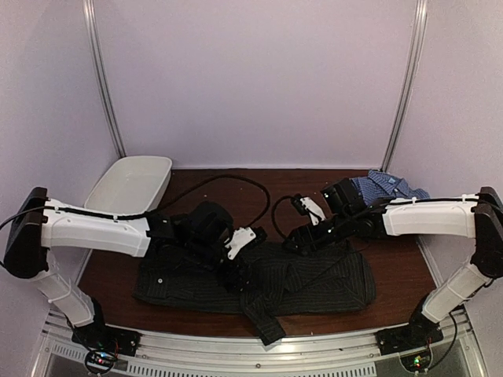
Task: Fold and stack the long sleeve shirts
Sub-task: Place the sleeve at the corner of the board, then adjust the sleeve at the center of the board.
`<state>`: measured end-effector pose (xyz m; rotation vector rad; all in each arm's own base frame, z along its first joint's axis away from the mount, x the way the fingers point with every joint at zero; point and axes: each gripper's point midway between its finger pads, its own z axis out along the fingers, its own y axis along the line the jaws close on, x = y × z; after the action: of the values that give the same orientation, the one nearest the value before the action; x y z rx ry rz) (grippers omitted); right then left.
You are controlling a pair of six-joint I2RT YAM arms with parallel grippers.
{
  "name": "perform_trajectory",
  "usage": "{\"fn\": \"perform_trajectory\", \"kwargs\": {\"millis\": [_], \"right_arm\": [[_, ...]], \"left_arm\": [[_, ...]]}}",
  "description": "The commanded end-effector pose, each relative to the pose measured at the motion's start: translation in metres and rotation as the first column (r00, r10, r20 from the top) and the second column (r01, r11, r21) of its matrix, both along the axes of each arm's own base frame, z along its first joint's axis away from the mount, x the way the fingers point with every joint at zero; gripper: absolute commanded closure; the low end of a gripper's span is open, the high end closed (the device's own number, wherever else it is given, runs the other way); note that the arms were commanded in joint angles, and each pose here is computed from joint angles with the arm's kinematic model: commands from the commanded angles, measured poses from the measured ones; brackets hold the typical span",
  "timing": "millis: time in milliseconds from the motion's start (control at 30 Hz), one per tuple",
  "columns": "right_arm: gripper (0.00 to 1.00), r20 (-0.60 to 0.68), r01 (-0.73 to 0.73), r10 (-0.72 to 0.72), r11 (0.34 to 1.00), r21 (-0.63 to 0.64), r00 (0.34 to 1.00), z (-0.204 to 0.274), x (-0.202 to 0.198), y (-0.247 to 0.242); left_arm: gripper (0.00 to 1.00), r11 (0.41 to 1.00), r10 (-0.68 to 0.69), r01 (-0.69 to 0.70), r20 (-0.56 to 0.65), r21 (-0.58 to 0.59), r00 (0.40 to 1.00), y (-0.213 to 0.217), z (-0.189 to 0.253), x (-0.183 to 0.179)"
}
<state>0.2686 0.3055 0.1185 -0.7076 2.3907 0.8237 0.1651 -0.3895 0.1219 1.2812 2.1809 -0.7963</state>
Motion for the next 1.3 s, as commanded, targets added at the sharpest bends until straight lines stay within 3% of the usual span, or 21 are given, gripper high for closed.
{"fn": "perform_trajectory", "kwargs": {"millis": [0, 267, 467, 567, 767, 833, 1067, 1267], "right_arm": [[0.13, 0.018, 0.031, -0.031, 1.000, -0.003, 0.999, 0.002, 0.006, -0.001], [0.13, 0.013, 0.042, -0.042, 0.999, -0.007, 0.999, -0.003, 0.003, -0.005], [0.13, 0.013, 0.057, -0.057, 0.998, -0.024, 0.998, -0.008, 0.003, -0.009], [0.13, 0.018, 0.072, -0.071, 0.997, -0.038, 0.997, -0.010, 0.004, -0.014], [0.13, 0.039, 0.118, -0.116, 0.990, -0.076, 0.993, -0.010, 0.009, -0.028], [0.13, 0.042, 0.147, -0.144, 0.985, -0.089, 0.989, -0.010, 0.014, -0.036], [0.12, 0.049, 0.279, -0.275, 0.955, -0.102, 0.960, -0.003, 0.035, -0.072], [0.12, 0.057, 0.349, -0.344, 0.930, -0.118, 0.937, 0.002, 0.044, -0.098]], "left_arm": [[0.15, 0.979, 0.204, -0.204, -0.054, 0.011, 0.977, 0.000, -0.019, 0.023], [0.21, 0.953, 0.294, -0.285, -0.078, 0.105, 0.953, 0.019, -0.055, 0.039], [0.39, 0.971, 0.235, -0.223, -0.160, 0.088, 0.959, 0.007, -0.070, 0.030], [0.52, 0.981, 0.195, -0.187, -0.198, 0.059, 0.961, -0.002, -0.070, 0.024], [0.92, 0.991, 0.131, -0.127, -0.211, 0.033, 0.969, -0.014, -0.059, 0.020], [1.00, 0.996, 0.090, -0.087, -0.199, 0.025, 0.976, -0.017, -0.050, 0.017], [1.00, 0.987, -0.146, 0.151, -0.106, 0.047, 0.984, -0.039, -0.013, -0.012], [1.00, 0.927, -0.362, 0.360, -0.003, 0.100, 0.932, -0.061, 0.026, -0.050]]}}
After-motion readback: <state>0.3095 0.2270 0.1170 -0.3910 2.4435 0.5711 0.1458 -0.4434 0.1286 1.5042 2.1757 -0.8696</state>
